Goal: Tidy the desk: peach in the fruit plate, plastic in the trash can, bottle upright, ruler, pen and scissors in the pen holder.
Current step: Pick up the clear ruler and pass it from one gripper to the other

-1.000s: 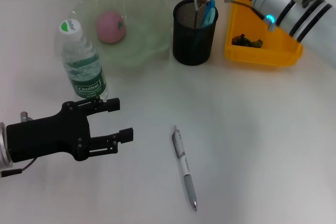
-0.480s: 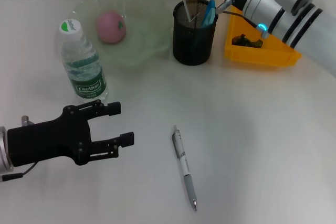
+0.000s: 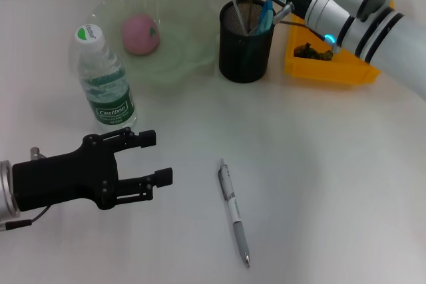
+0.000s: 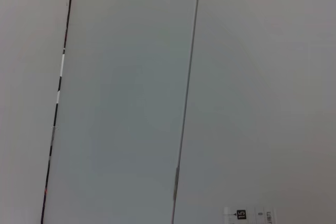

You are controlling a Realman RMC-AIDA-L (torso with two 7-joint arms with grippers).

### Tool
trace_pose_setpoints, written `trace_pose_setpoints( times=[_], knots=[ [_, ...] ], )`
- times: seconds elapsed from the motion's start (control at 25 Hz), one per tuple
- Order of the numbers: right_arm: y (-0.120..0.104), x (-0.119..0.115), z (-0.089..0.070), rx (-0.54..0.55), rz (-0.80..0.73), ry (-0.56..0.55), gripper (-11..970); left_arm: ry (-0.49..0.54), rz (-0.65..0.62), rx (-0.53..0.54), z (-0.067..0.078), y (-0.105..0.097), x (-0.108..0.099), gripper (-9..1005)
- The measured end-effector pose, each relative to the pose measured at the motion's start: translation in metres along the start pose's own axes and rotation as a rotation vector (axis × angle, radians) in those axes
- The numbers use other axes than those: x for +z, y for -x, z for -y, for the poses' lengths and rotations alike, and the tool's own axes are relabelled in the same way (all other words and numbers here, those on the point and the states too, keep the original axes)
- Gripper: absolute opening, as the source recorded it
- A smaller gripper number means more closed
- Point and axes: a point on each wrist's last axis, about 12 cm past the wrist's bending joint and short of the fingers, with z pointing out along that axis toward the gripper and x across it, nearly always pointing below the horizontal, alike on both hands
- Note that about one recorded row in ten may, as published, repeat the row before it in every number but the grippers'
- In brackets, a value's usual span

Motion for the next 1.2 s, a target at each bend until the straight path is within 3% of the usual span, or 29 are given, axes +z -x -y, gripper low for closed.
trace_pose_setpoints(
  times=[0.96, 1.16, 1.2],
  knots=[
    [-0.003, -0.001, -0.001, 0.005, -0.017, 0.001, 408, 0.001, 0.006, 0.017, -0.003, 0.004, 0.002, 800],
    [-0.002, -0.008, -0.002, 0.031, 0.021, 0.001, 502, 0.0, 0.006, 0.017, -0.002, 0.004, 0.001, 800],
    [0.002, -0.015, -0.004, 0.053, 0.087, 0.011, 504, 0.0, 0.006, 0.016, -0.002, 0.003, 0.001, 800]
  ],
)
